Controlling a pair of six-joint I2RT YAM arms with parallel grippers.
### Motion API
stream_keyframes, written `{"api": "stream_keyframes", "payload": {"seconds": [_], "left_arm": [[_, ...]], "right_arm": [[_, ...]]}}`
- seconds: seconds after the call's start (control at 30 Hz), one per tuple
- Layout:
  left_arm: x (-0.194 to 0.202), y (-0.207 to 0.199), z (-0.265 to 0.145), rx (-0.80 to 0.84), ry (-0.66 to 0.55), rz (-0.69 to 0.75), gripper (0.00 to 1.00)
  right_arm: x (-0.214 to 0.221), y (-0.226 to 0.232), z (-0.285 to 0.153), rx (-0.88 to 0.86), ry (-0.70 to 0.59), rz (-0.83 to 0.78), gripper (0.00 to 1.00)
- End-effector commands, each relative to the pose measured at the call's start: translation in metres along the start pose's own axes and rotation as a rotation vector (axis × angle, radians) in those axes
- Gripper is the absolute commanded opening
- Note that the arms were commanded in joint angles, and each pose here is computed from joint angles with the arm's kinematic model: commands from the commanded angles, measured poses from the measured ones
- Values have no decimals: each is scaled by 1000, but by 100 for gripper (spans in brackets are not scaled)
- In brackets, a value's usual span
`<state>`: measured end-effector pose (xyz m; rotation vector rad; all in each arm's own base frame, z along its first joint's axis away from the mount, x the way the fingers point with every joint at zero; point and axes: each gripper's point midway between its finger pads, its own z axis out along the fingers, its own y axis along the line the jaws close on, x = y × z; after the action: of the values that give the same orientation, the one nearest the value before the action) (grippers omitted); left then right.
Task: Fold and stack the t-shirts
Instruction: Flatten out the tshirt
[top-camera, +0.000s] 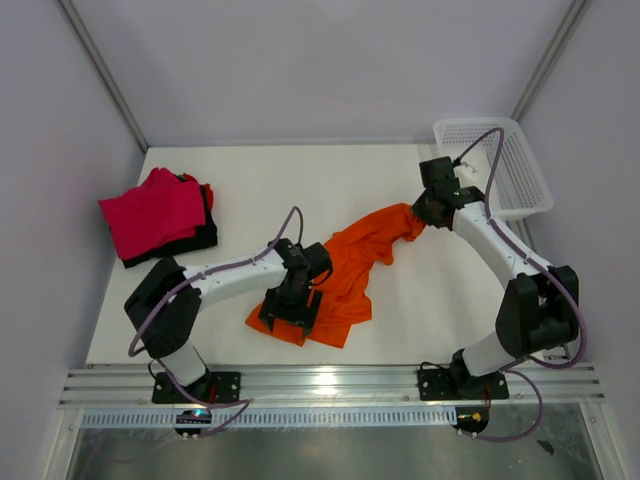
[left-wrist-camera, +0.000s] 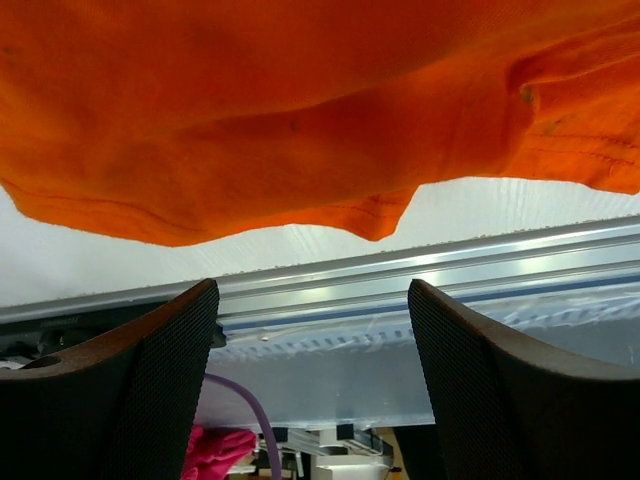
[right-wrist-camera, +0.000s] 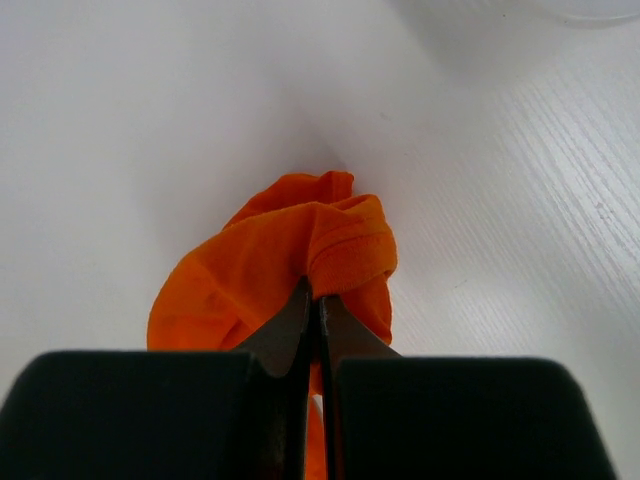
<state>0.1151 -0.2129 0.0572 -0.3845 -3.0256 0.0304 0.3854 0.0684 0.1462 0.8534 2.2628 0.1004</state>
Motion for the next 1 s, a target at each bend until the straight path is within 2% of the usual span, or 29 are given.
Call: {"api": "stream_keyframes", "payload": {"seconds": [0.0, 0.33, 0.53, 0.9, 0.97], "left_arm": [[-7, -8, -1, -36, -27, 40, 79], [-10, -39, 29, -50, 14, 131, 76], [-7, -35, 45, -88, 39, 154, 72], [-9, -36, 57, -92, 52, 164, 42], [-9, -38, 59, -88, 52, 164, 28]], "right_arm": [[-3, 4, 1, -16, -17, 28, 3], [3, -4, -1, -8, -14, 27, 3], [1, -5, -1, -7, -24, 29, 3], [5, -4, 1, -17, -10, 25, 3], [7, -5, 2, -16, -6, 24, 3]]}}
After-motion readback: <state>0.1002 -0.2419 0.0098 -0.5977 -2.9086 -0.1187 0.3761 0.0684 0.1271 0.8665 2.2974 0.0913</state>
